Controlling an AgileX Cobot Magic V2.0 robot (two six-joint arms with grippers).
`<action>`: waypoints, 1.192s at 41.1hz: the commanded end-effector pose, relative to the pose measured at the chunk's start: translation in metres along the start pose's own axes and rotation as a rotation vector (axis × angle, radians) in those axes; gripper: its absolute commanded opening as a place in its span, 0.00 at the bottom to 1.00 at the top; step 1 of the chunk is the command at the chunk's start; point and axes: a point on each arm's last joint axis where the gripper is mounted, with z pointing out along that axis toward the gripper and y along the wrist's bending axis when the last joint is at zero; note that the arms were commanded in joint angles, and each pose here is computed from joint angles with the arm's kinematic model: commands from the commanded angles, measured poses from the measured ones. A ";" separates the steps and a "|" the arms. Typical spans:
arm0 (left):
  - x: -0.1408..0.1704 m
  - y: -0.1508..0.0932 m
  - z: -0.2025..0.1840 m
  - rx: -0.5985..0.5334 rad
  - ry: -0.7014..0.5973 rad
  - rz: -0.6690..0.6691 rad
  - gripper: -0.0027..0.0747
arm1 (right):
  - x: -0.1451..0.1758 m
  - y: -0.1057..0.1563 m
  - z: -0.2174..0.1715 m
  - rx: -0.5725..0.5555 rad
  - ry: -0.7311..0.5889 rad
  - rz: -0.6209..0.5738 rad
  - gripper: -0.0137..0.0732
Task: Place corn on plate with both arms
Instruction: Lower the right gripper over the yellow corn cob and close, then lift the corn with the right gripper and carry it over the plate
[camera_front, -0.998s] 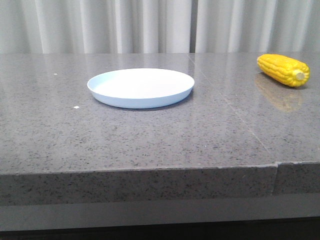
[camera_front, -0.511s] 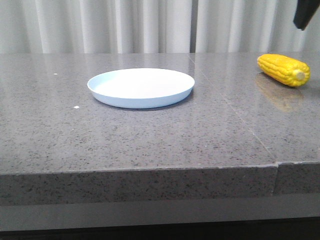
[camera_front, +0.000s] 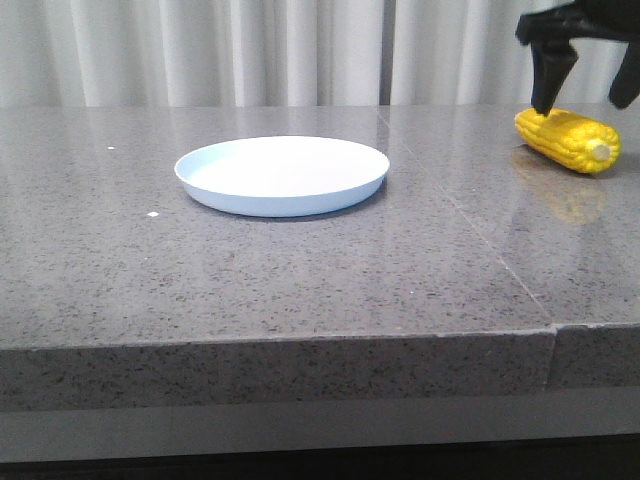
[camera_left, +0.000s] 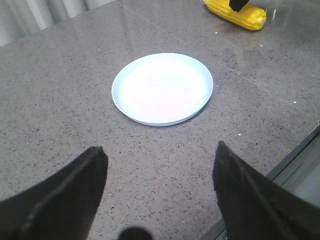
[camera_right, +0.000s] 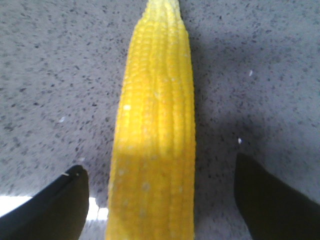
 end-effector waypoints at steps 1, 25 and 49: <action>-0.013 0.000 -0.004 0.007 -0.098 -0.012 0.60 | -0.017 -0.002 -0.018 0.009 -0.121 -0.013 0.87; -0.013 0.000 -0.004 0.007 -0.098 -0.012 0.60 | -0.017 0.011 -0.038 -0.056 -0.136 0.011 0.43; -0.013 0.000 -0.004 0.007 -0.098 -0.012 0.60 | 0.014 0.168 -0.114 -0.406 -0.237 -0.217 0.43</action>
